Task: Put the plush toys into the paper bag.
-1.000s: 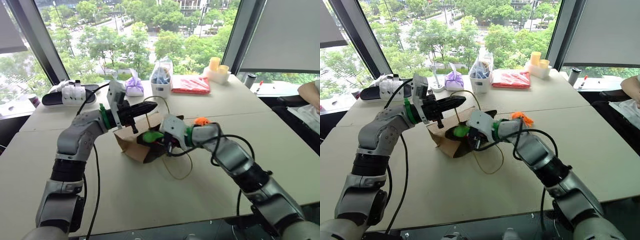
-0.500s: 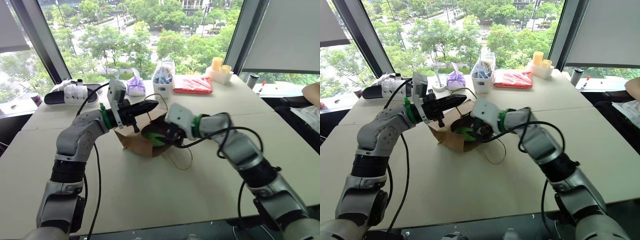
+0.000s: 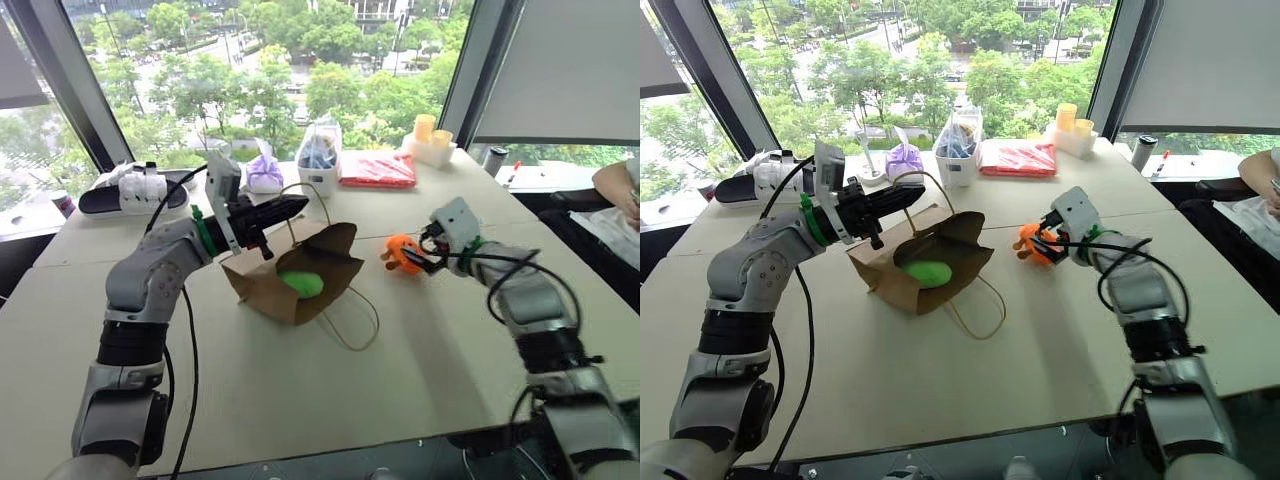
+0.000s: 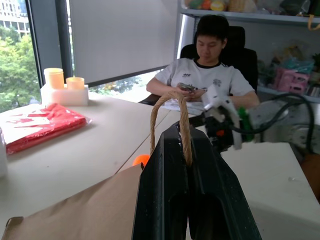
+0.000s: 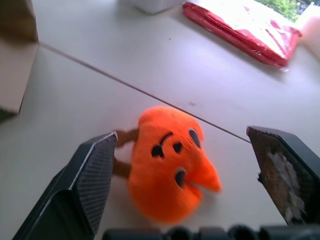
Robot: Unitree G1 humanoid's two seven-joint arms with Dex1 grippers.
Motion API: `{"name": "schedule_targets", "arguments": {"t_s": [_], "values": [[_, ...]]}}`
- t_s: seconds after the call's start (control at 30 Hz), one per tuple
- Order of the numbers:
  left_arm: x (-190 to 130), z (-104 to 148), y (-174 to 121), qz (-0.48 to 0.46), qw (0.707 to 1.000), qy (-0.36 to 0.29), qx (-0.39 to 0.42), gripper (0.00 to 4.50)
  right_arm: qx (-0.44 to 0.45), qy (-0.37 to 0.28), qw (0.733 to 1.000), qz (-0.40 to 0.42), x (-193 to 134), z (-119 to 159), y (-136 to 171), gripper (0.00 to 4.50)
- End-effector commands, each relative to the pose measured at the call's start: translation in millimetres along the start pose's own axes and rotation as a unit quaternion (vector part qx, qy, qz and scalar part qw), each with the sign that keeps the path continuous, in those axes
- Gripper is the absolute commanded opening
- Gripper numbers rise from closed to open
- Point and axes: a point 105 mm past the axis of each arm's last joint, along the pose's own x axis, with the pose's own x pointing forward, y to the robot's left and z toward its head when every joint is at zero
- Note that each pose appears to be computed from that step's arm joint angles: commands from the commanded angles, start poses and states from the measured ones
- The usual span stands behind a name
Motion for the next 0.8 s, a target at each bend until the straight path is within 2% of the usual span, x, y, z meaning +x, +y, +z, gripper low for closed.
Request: {"name": "schedule_targets", "arguments": {"t_s": [0.03, 0.27, 0.37, 0.53, 0.6, 0.7, 0.8], "values": [[0.4, 17.2, -5.7, -0.006, 1.0, -0.02, 0.021, 0.0, -0.018, -0.007, 0.999, -0.042, 13.4, -3.0, -15.4, 4.47], [-2.2, 17.9, -8.5, 0.0, 0.999, -0.02, 0.025, 0.0, -0.028, 0.032, 0.998, -0.046, 33.3, -25.3, -3.7, 4.47], [-3.4, 18.2, -8.4, 0.004, 0.999, -0.019, 0.026, 0.0, -0.031, 0.018, 0.998, -0.048, 35.4, -19.6, -3.3, 3.63], [-4.8, 17.5, -7.0, 0.009, 1.0, -0.019, 0.023, 0.0, -0.039, -0.017, 0.999, -0.028, 32.9, 2.8, -4.2, 1.07], [-4.9, 18.2, -4.7, 0.013, 1.0, -0.023, 0.016, 0.0, -0.051, -0.047, 0.998, -0.002, 24.2, 20.7, -0.4, 0.2], [-4.8, 19.0, -3.2, 0.015, 1.0, -0.025, 0.01, 0.0, -0.06, -0.069, 0.996, 0.01, 9.3, 36.2, 4.0, 0.2], [-4.2, 16.4, -0.7, 0.016, 1.0, -0.021, 0.008, 0.0, -0.076, -0.109, 0.989, 0.067, -35.8, 71.6, 24.7, 0.2]]}}
